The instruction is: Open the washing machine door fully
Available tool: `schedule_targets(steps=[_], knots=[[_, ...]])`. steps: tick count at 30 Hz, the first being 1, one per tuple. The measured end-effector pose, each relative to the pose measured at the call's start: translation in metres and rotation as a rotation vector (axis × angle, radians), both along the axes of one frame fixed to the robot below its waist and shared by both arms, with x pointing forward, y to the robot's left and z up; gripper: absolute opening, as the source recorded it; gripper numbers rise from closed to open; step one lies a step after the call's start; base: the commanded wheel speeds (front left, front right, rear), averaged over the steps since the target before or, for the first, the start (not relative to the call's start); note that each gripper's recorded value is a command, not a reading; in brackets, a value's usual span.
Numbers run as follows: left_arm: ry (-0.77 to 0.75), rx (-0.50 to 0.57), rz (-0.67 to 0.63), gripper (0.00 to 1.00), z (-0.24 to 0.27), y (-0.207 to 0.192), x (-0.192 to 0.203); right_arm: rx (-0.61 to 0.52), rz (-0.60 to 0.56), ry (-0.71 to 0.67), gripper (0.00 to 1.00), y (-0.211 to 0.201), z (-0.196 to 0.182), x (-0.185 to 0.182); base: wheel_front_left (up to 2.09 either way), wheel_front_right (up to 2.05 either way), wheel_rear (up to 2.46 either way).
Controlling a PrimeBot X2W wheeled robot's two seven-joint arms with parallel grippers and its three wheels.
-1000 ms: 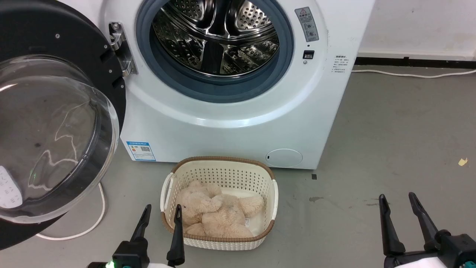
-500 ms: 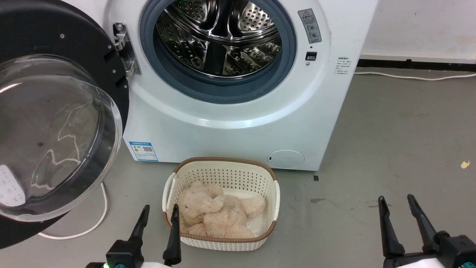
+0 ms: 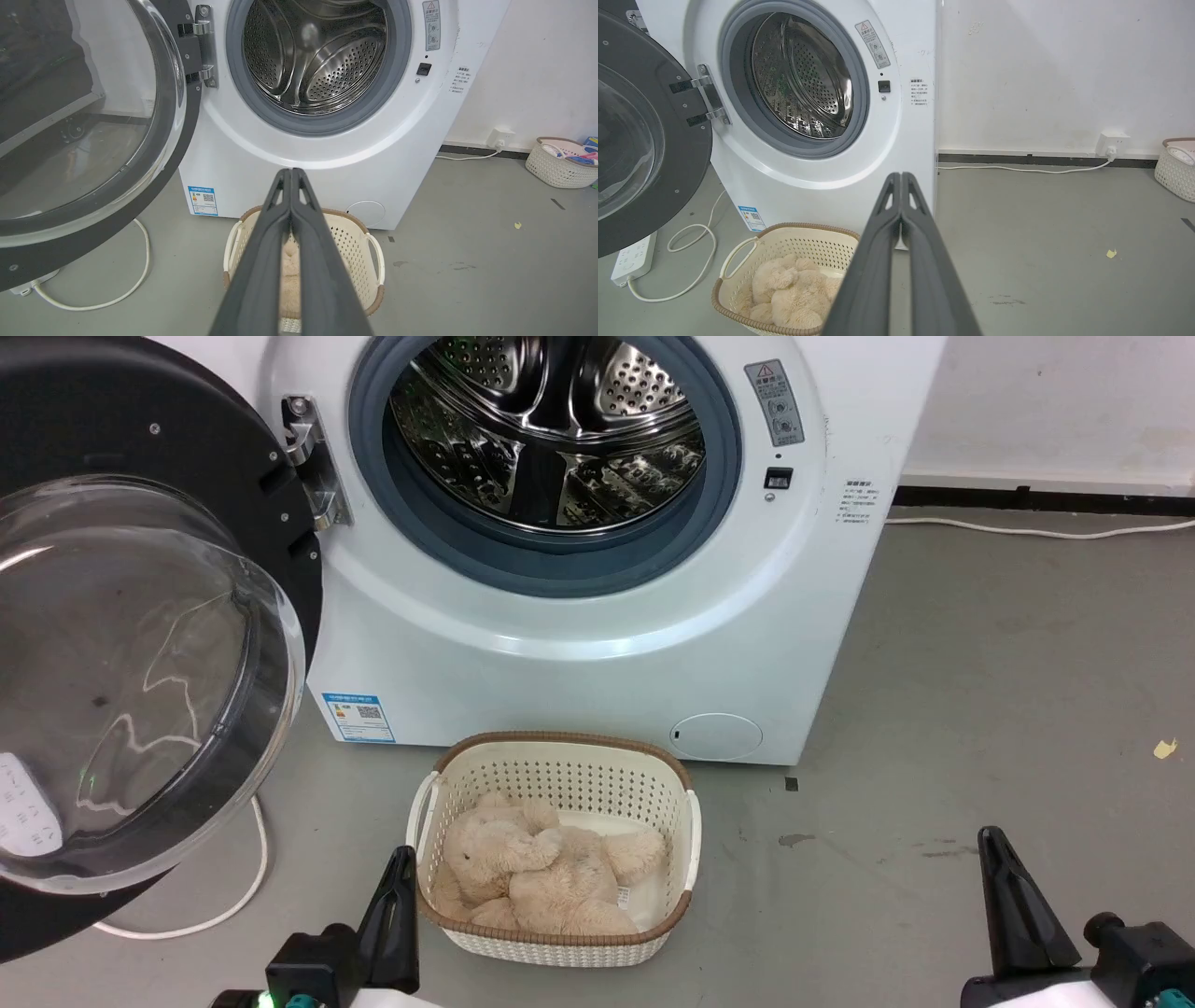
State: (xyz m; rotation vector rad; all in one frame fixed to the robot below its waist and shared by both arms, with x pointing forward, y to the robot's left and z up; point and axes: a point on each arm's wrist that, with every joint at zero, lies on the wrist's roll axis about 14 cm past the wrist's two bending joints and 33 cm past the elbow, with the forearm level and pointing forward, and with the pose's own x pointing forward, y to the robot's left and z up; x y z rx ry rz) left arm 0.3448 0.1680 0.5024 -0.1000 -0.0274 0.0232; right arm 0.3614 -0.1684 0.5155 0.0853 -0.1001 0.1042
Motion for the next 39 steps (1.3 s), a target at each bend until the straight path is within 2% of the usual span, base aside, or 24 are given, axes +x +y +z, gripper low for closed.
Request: schedule_targets(steps=[39], knots=[[0.0,0.039,-0.016,0.0,0.0085,0.0016,0.0094,-0.049,0.012,0.047,0.0,0.0032,-0.0014,0.0011,0.0,0.0,0.0]])
